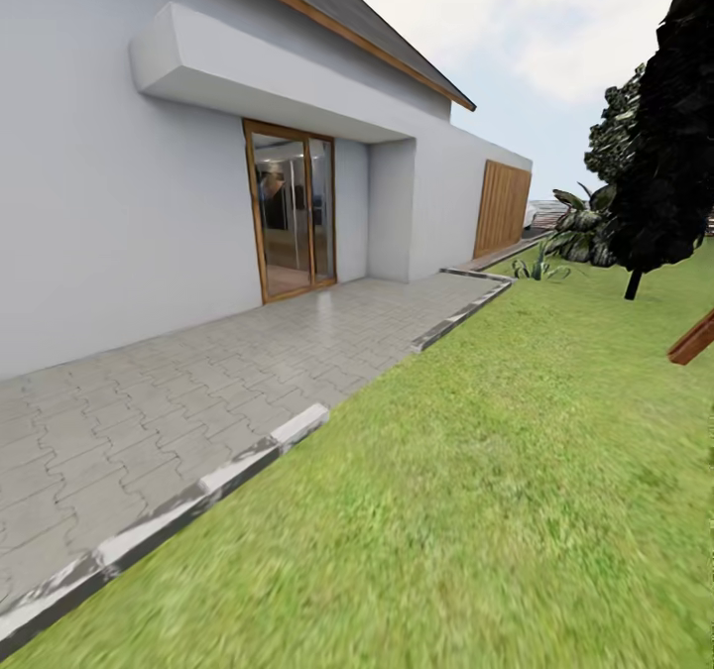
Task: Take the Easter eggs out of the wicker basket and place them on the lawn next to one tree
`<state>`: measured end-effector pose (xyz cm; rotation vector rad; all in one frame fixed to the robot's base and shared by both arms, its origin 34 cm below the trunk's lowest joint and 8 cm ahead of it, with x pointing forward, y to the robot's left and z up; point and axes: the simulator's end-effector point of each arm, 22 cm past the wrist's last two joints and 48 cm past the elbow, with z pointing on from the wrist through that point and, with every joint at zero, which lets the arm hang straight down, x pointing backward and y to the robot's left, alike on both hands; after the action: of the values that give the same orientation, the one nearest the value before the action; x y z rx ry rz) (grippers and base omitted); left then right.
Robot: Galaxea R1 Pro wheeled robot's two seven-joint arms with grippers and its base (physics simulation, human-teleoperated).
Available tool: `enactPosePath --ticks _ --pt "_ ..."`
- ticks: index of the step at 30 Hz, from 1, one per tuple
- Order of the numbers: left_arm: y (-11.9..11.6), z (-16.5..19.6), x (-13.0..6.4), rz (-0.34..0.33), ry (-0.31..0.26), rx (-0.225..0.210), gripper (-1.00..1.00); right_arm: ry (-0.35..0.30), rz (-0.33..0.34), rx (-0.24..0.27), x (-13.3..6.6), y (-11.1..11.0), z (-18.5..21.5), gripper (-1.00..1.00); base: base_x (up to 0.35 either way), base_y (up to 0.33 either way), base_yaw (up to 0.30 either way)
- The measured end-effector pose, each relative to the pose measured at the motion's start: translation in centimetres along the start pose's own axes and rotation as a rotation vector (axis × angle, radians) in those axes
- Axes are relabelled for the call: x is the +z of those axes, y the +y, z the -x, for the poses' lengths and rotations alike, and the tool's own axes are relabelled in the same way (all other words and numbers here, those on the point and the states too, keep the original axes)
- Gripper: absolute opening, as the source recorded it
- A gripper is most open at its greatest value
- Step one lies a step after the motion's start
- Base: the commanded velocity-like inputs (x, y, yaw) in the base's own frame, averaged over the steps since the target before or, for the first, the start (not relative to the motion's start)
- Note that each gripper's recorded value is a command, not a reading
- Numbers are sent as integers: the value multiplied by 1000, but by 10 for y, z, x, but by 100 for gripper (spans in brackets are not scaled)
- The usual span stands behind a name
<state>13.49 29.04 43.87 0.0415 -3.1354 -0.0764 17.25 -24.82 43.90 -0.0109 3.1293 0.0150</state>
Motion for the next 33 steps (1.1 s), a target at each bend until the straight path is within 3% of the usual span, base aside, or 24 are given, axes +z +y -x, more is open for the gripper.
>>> enactPosePath --ticks 24,33 --pt "0 0 0 0 0 0 100 0 0 0 0 0 0 100 333 0 -162" --pt "0 0 0 0 0 0 100 0 0 0 0 0 0 100 333 0 -56"
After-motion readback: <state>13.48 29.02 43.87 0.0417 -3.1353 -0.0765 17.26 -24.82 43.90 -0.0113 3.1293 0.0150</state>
